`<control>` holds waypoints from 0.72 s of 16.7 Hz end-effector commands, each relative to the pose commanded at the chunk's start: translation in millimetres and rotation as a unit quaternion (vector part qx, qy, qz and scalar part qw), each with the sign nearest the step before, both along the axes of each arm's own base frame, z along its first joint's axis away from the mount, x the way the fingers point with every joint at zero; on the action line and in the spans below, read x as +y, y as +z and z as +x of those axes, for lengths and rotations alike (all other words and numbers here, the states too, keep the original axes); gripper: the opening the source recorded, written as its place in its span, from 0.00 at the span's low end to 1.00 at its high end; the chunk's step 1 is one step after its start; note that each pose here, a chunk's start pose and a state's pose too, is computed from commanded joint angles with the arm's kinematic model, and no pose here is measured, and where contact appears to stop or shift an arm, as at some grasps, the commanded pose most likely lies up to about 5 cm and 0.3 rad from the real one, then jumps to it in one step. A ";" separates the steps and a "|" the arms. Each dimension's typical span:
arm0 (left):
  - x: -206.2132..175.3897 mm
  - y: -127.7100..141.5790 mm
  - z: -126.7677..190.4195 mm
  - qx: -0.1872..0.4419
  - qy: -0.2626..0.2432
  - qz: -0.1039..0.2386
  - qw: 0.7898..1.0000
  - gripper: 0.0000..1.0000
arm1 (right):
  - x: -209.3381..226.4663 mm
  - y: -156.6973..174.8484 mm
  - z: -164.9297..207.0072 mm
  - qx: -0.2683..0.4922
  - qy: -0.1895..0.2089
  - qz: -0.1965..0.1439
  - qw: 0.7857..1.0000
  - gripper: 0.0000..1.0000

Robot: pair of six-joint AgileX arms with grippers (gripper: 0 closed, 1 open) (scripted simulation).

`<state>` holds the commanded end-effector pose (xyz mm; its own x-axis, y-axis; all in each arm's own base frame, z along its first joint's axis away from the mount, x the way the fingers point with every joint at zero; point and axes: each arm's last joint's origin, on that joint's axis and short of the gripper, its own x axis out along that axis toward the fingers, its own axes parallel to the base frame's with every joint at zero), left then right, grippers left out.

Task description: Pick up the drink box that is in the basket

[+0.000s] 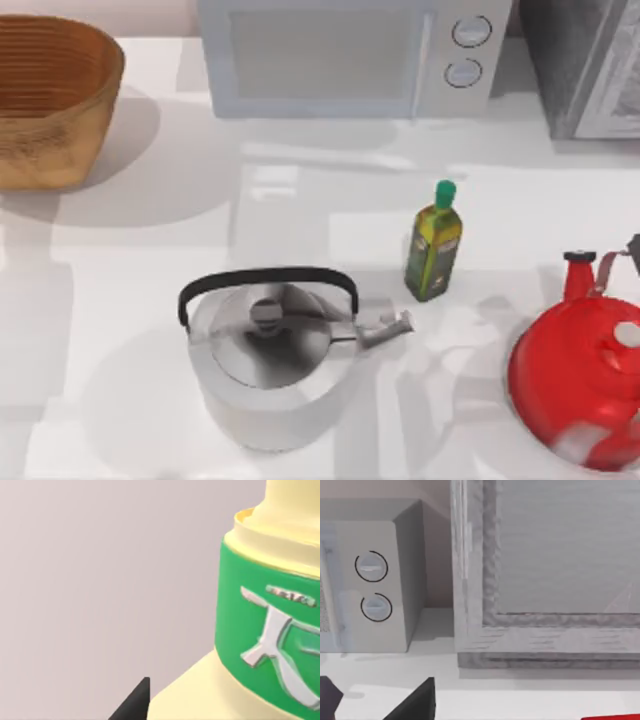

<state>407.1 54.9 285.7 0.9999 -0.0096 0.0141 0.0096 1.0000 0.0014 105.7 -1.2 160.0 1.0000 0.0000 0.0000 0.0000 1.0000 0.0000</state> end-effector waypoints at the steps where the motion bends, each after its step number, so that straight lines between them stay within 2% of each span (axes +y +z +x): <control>1: 0.0 0.0 0.0 0.000 0.000 0.000 1.000 0.00 | 0.0 0.0 0.0 0.000 0.000 0.000 1.000 1.00; 5: -0.3 -2.8 -2.0 0.006 0.001 -0.001 1.000 0.00 | 0.0 0.0 0.0 0.000 0.000 0.000 1.000 1.00; 7: -4.3 -2.2 -13.9 0.017 -0.001 -0.005 1.000 0.00 | 0.0 0.0 0.0 0.000 0.000 0.000 1.000 1.00; 9: -10.8 2.5 -35.3 0.026 -0.002 -0.008 1.000 0.00 | 0.0 0.0 0.0 0.000 0.000 0.000 1.000 1.00; 12: -23.2 14.6 -85.2 0.025 -0.005 -0.010 1.000 0.00 | 0.0 0.0 0.0 0.000 0.000 0.000 1.000 1.00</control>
